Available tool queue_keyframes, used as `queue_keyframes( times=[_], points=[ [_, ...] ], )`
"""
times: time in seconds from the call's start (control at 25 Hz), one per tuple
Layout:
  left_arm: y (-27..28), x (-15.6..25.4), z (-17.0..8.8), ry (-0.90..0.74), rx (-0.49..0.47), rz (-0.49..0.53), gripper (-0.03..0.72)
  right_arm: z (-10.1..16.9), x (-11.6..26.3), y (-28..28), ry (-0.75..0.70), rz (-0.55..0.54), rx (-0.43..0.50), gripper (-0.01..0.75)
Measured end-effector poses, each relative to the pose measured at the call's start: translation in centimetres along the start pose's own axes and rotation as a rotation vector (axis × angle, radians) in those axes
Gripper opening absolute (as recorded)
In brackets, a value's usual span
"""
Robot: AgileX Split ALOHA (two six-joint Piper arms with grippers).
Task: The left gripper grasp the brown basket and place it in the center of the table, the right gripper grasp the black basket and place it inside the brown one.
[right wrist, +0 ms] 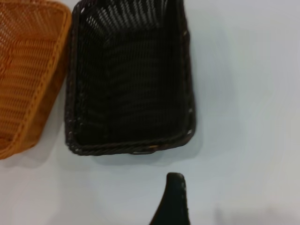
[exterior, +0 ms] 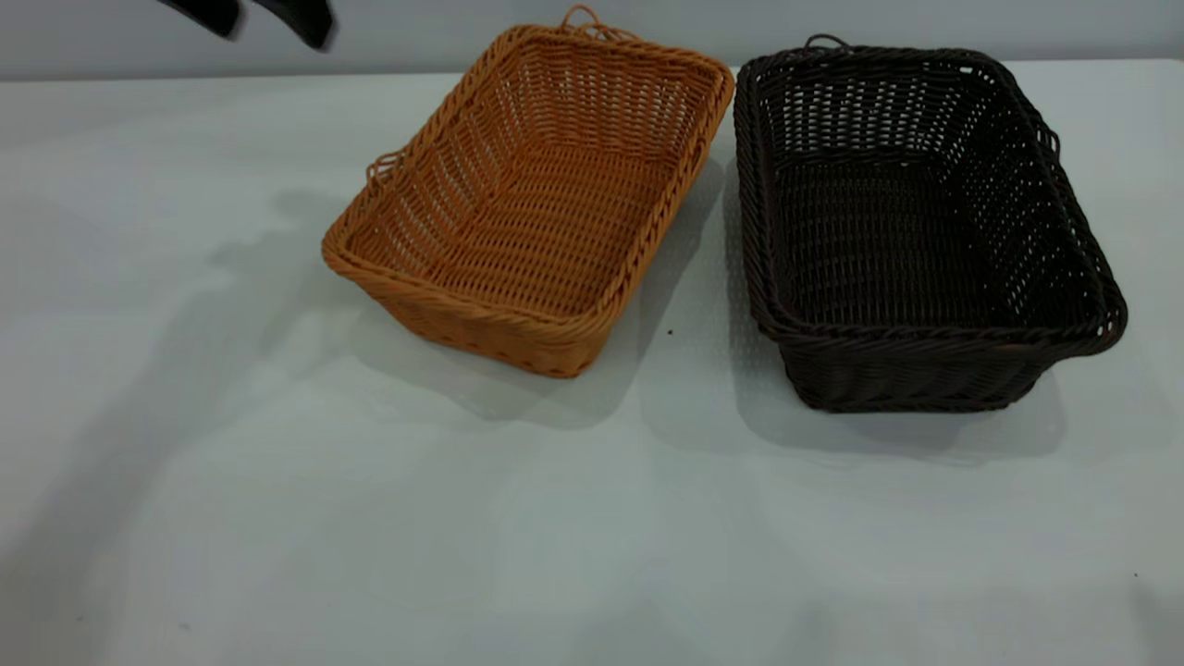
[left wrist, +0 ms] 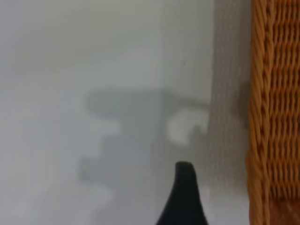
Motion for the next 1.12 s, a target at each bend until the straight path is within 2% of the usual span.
queue_keyframes(
  times=[0.16, 0.32, 0.56, 0.68, 0.84, 0.92, 1.12],
  points=[
    [-4.2, -0.9, -1.4, -0.033, 0.021, 0.019, 0.554, 0.5, -0.5, -2.5, -0.063, 0.077, -0.018, 0.594],
    [-7.6, -1.3, -2.2, -0.053, 0.035, 0.035, 0.554, 0.9, -0.2, -5.4, -0.12, 0.204, -0.025, 0.594],
    [-11.3, -1.0, -2.8, -0.059, 0.047, 0.057, 0.525, 2.1, 0.6, -10.0, -0.236, 0.38, -0.107, 0.594],
    [-12.5, -1.0, -3.1, -0.064, 0.05, 0.059, 0.419, 2.8, 1.1, -12.4, -0.31, 0.462, -0.159, 0.594],
    [-12.3, -1.8, -3.0, -0.063, 0.048, 0.041, 0.123, 3.5, 1.9, -15.7, -0.432, 0.555, -0.208, 0.594],
    [-11.3, -2.6, -2.9, -0.063, 0.046, 0.025, 0.087, 3.8, 2.6, -17.4, -0.486, 0.588, -0.216, 0.594],
    [-6.2, -5.7, -1.9, -0.081, 0.012, -0.075, 0.085, 4.3, 5.4, -21.6, -0.617, 0.669, -0.182, 0.594]
  ],
)
Point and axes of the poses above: a point on each arm's last joint axis where the gripper is mounted, y pointing back along that axis away from the gripper, z along the wrist's bending axis when the last joint is at zero, x = y × z, the point moved 4 cm from there along -y, pointing out along that axis toward the gripper, and after that the axes turned 8 degrees about -y, right-handed, at the moved point
